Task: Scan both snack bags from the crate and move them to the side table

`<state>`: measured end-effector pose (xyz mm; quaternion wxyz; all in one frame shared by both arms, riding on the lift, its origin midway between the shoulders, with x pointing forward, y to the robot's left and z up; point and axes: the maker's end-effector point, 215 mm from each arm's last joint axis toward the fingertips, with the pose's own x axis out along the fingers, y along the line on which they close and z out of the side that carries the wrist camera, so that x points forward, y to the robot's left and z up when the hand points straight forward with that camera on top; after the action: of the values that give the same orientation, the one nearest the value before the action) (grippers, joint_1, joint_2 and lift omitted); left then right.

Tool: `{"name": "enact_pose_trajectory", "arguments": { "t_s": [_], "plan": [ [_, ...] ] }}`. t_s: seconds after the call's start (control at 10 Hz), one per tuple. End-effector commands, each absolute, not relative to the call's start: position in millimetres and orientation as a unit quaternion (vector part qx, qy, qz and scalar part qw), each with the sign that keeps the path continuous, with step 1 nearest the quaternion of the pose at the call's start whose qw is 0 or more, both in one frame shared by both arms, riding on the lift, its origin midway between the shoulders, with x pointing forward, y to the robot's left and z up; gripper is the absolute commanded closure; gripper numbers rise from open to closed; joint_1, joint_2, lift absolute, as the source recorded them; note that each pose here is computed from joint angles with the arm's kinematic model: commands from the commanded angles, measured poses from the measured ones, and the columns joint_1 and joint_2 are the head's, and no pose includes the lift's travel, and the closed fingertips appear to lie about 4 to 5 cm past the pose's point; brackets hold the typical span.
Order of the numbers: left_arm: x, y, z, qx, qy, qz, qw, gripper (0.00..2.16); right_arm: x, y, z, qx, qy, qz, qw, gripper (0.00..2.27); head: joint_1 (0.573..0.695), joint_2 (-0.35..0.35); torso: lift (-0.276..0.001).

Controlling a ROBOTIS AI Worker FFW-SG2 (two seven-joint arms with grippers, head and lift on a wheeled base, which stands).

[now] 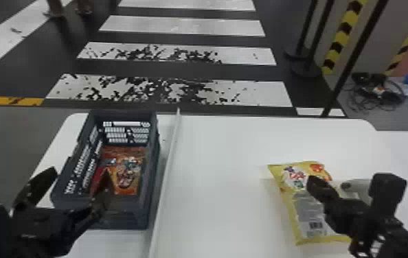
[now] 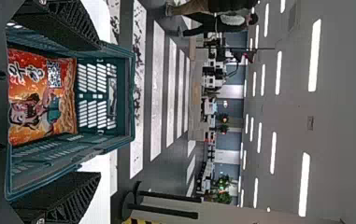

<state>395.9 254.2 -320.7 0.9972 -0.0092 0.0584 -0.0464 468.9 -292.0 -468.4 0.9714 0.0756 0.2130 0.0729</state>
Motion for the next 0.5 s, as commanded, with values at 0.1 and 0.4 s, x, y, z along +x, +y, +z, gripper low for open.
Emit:
{"name": "enact_pose_trajectory", "arguments": {
  "t_s": [0.1, 0.4],
  "plan": [
    [395.5, 254.0, -321.5, -0.008, 0.059, -0.047, 0.997, 0.03, 464.2, -308.4, -492.3, 0.072, 0.215, 0.065, 0.972, 2.25, 0.695, -0.055, -0.095],
    [394.7, 255.6, -322.4, -0.009, 0.059, -0.045, 0.997, 0.03, 462.1, -312.4, -510.0, 0.077, 0.218, 0.060, 0.971, 2.25, 0.695, -0.072, -0.095]
  ]
}}
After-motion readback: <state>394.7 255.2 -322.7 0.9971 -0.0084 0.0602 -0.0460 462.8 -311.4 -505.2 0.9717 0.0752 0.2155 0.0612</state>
